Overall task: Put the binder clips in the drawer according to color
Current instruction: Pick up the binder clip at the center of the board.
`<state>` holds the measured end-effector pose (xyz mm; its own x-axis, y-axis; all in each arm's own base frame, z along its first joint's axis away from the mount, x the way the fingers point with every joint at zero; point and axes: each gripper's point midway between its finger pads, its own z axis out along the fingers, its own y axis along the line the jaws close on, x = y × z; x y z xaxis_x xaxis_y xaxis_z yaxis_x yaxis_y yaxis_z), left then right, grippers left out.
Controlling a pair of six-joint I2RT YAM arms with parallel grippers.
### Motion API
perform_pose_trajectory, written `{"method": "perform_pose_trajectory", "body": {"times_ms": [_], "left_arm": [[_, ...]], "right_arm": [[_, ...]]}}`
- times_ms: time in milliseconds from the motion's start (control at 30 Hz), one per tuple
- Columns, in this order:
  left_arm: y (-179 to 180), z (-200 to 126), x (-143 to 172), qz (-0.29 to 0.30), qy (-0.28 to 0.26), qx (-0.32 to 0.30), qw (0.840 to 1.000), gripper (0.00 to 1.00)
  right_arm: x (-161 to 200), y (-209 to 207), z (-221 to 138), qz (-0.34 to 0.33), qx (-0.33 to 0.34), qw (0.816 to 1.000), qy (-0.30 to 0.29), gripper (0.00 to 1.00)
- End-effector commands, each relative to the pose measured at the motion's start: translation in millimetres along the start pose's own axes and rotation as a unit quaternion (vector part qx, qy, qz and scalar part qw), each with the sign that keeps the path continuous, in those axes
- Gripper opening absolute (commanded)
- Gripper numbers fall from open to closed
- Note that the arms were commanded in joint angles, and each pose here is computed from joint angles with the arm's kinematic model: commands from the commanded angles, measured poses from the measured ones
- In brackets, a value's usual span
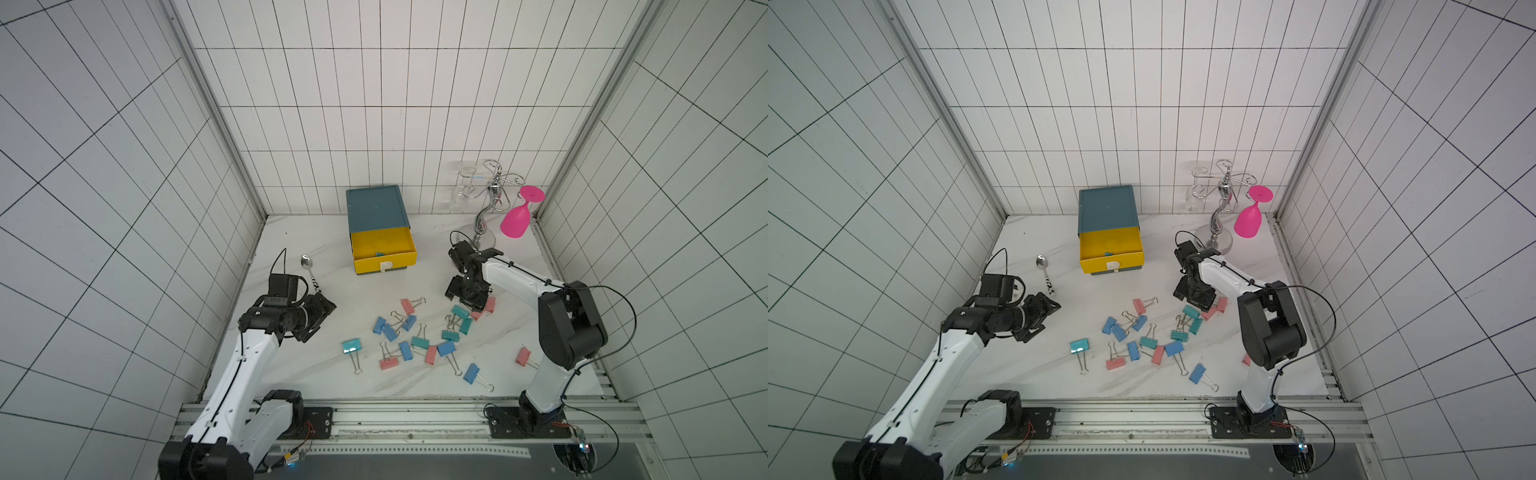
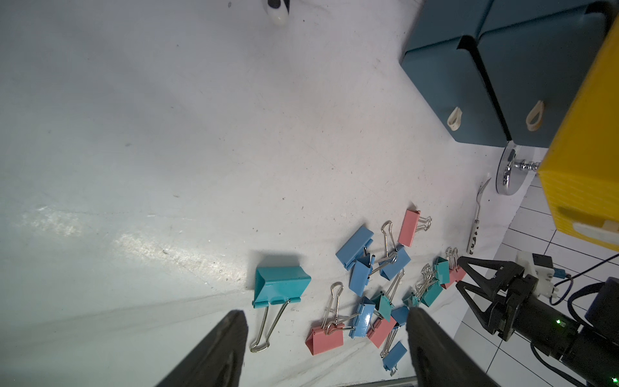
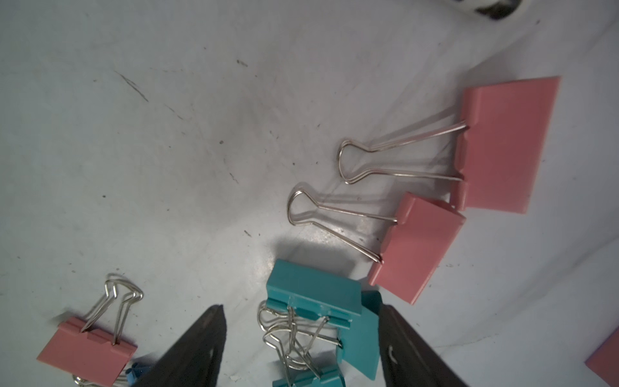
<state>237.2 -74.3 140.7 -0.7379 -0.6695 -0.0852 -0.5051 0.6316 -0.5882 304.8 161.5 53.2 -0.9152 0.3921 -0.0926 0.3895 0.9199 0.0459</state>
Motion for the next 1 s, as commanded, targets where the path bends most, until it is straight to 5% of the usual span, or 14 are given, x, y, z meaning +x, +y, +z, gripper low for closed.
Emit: {"method": "perform_pose_trajectory", "body": {"times_ms": [0, 600, 967], "left_arm": [[-11.3, -5.3, -10.7, 0.02, -0.019, 0.009, 1.0, 0.79], [-3.8, -1.0, -16.3, 0.015, -0.018, -0.001, 1.0, 0.79], [-4.0, -3.2, -17.3, 0.014, -0.022, 0.0, 1.0, 0.79]], "right_arm": [[2.3, -11.6, 7.3, 0.017, 0.025, 1.0, 0.008, 0.73], [15.9, -16.9, 26.8, 0.039, 0.029, 0.998, 0.034, 0.68], [14.0, -8.8, 25.1, 0.036, 0.015, 0.999, 0.036, 0.48]]}}
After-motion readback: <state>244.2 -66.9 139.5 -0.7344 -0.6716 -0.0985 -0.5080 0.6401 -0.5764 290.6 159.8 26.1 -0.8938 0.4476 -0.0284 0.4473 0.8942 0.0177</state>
